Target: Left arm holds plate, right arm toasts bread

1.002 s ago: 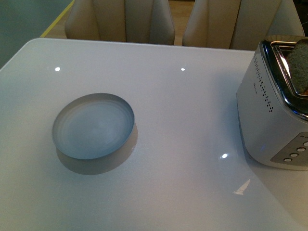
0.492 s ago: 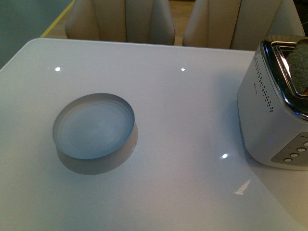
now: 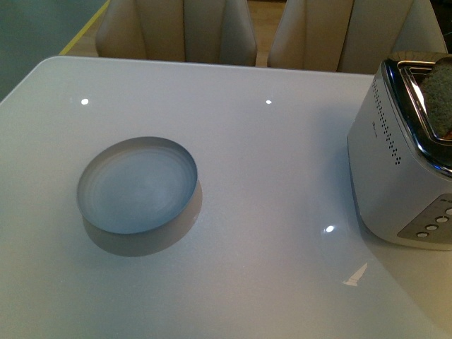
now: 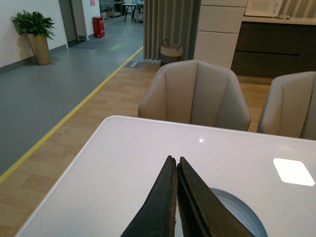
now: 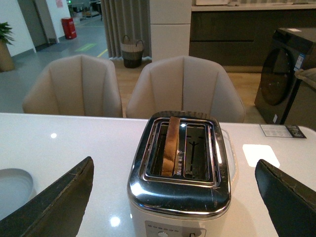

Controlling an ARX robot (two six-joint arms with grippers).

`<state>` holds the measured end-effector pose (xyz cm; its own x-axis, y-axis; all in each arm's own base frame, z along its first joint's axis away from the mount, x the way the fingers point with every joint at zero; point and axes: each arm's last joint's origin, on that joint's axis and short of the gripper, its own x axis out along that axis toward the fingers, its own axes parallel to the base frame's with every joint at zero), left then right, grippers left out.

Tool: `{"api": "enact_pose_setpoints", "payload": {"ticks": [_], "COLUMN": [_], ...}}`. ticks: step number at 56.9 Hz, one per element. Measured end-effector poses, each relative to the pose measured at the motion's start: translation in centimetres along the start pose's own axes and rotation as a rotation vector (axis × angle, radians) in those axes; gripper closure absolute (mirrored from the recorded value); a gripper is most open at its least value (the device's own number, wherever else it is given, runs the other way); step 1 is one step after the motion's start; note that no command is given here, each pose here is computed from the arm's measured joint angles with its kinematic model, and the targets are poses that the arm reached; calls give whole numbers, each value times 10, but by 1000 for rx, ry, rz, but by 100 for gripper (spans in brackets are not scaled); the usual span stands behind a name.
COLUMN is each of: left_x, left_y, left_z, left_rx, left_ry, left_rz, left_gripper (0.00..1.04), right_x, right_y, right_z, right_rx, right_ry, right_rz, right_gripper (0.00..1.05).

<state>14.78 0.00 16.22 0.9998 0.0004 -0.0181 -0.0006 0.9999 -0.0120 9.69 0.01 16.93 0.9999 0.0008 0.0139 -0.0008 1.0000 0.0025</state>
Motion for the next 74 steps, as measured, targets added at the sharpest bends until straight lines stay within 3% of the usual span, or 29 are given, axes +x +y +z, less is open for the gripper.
{"api": "enact_pose_setpoints", "payload": {"ticks": [74], "left_x": [-47], "left_y": [0], "left_z": [3], "left_rx": [1], "left_ry": [2], "left_rz": [0], "left_gripper": [102], "right_x": [0], "right_y": [0], "right_z": [0], "right_rx": [0], "right_ry": [0], "right_rz": [0], "right_gripper": [9]}}
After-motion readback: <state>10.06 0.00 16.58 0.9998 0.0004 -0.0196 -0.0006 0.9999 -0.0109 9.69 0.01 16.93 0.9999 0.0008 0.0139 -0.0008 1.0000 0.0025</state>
